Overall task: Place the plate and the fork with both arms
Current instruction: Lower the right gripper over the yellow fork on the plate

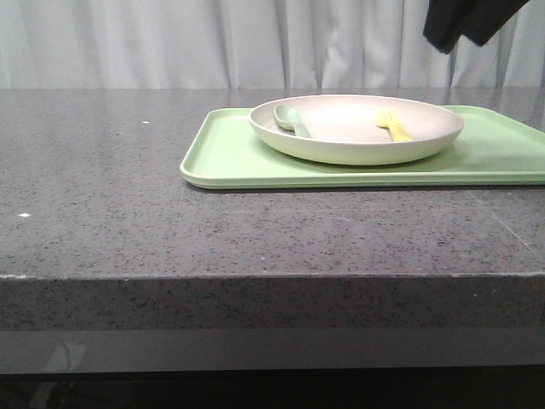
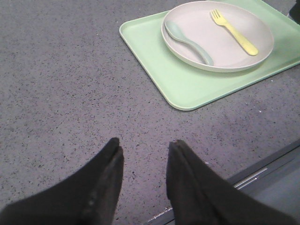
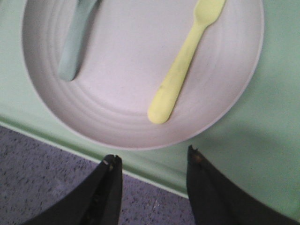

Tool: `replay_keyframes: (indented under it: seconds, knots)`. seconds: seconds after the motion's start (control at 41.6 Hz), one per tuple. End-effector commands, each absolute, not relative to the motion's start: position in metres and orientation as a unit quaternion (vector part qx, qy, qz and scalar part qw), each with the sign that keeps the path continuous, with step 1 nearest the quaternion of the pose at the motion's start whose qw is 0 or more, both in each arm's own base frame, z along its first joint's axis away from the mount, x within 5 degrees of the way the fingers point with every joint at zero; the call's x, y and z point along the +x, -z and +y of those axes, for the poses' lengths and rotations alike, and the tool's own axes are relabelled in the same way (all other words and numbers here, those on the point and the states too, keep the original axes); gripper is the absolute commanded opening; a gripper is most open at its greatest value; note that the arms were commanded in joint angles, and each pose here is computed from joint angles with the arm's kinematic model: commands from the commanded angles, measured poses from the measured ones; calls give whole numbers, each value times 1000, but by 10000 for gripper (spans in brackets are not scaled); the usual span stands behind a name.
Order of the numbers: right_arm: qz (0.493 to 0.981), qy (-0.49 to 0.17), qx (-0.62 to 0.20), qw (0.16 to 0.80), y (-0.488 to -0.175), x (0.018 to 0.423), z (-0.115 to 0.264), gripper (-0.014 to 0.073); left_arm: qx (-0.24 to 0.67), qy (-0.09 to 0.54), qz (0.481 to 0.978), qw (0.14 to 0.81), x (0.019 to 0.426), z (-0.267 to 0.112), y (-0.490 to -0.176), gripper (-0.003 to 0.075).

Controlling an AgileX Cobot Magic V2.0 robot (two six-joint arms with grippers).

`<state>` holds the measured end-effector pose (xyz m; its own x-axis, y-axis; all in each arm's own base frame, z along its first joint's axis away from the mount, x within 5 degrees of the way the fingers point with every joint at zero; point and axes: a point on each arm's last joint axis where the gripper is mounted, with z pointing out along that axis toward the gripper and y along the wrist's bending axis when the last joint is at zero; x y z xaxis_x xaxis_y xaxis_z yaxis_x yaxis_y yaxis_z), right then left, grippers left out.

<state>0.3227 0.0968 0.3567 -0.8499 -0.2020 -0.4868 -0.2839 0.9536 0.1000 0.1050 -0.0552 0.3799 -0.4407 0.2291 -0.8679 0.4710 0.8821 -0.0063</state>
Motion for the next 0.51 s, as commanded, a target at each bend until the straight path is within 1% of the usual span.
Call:
replay_keyframes:
  seconds: [0.0,0.265,0.481]
  knots:
    - [951,-81,-115,274,-374,332,98,351,202,138,815,526,105,-56,-394,237]
    - [963,-76,-103,237,-357,369,108,351,202,138,815,526,105,-56,-394,237]
    - [958,-79,-100,259,-347,386,112,351,202,138,815,526,105,-56,-394,237]
